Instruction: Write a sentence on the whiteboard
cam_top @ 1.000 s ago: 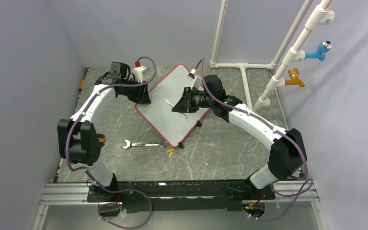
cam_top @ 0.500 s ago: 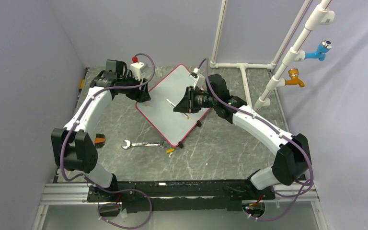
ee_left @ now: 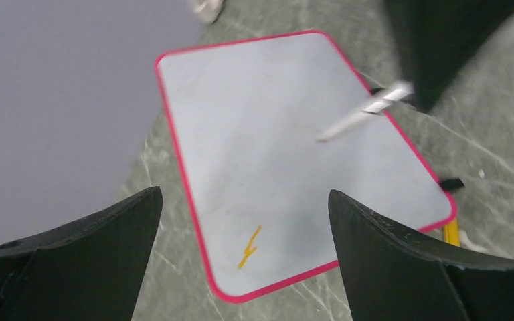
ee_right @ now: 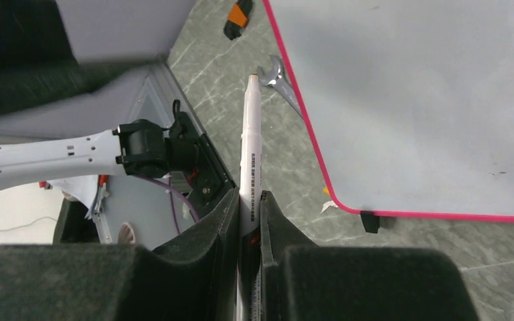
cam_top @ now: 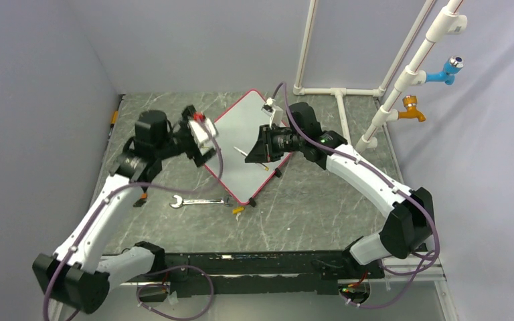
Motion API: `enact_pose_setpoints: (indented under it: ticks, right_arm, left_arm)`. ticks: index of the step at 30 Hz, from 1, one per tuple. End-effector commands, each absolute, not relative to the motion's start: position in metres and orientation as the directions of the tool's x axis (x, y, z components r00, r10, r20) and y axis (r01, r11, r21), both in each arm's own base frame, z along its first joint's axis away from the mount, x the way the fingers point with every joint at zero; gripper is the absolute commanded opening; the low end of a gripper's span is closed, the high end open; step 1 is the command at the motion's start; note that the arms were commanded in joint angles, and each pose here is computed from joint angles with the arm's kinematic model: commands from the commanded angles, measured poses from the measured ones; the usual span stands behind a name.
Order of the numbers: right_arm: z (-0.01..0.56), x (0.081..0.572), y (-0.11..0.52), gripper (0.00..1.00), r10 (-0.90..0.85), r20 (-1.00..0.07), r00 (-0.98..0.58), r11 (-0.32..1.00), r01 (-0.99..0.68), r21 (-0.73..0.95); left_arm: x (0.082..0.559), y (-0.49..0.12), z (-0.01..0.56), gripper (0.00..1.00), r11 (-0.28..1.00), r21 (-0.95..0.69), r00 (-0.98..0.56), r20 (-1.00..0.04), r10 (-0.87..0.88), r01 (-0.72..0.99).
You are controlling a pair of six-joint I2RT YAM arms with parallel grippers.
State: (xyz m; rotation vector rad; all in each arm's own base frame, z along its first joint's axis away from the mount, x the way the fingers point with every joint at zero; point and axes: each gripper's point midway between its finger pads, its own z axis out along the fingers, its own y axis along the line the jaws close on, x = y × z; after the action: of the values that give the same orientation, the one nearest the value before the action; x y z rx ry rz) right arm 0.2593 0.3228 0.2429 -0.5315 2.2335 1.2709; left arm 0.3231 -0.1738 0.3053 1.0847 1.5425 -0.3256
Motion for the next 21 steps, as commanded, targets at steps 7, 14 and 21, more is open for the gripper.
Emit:
enact_pose_setpoints:
  ticks: [7,14,21]
  right_arm:
    - [0.294,0.244,0.319,0.00,-0.124,-0.684,-0.718,0.397,-0.668,0.629]
    - [0.302,0.239,0.320,0.00,-0.119,-0.693,-0.711,0.380,-0.677,0.630]
    - [0.301,0.237,0.317,0.00,-0.127,-0.695,-0.708,0.389,-0.680,0.622]
  left_arm:
    - [0.271,-0.222,0.312,0.93,0.142,0.725,0.579,-0.637,0.509,0.673]
    - [0.270,-0.247,0.297,0.79,0.035,0.763,0.618,-0.548,0.564,0.645]
    - [0.282,-0.260,0.290,0.61,-0.024,0.776,0.626,-0.489,0.608,0.630]
